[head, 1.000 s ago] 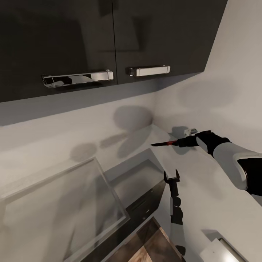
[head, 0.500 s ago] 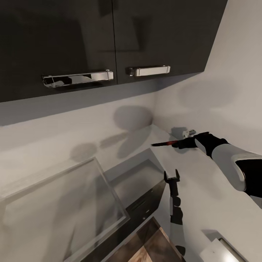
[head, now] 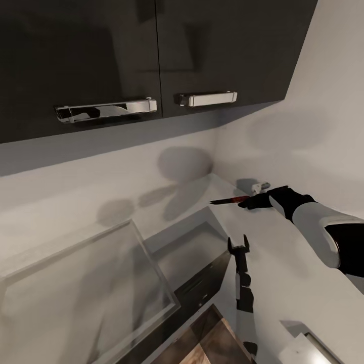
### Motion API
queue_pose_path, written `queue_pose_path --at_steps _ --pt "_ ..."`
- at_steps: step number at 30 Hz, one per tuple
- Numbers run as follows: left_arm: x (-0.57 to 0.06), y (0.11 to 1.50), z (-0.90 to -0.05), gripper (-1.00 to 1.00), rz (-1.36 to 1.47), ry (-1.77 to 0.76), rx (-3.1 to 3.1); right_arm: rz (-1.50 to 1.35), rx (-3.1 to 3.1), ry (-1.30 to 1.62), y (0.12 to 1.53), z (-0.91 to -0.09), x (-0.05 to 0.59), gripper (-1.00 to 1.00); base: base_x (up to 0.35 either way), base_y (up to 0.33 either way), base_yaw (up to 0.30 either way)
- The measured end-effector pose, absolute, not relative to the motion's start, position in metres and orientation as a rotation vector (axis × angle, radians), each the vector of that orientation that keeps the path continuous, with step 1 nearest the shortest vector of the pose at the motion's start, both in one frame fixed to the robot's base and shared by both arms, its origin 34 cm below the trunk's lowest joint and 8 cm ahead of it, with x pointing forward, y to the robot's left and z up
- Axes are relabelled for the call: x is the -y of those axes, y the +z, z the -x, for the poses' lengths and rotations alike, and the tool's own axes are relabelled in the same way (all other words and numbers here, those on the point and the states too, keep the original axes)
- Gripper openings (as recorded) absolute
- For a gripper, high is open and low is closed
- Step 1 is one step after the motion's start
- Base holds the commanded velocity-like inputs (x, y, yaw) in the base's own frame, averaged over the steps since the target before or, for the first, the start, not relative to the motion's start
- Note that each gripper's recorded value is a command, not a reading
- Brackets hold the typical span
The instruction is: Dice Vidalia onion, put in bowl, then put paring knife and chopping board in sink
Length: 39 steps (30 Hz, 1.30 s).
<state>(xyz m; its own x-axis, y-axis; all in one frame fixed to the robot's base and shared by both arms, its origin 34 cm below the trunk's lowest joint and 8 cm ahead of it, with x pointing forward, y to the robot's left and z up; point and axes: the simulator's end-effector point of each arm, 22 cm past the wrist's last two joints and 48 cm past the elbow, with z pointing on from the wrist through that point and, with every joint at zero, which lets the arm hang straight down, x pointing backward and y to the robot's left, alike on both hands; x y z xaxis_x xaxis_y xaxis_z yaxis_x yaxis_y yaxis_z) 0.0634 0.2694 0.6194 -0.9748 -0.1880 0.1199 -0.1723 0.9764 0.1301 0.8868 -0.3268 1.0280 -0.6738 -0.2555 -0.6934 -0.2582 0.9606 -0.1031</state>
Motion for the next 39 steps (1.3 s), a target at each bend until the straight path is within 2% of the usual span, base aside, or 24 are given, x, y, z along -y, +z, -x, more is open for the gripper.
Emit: queue_pose_path --at_steps 39 --pt "-0.2682 0.6194 -0.0633 1.0 -0.274 -0.177 2.991 0.362 -2.337 0.007 1.0277 -0.8871 0.3245 1.0 0.018 -0.006 0.0"
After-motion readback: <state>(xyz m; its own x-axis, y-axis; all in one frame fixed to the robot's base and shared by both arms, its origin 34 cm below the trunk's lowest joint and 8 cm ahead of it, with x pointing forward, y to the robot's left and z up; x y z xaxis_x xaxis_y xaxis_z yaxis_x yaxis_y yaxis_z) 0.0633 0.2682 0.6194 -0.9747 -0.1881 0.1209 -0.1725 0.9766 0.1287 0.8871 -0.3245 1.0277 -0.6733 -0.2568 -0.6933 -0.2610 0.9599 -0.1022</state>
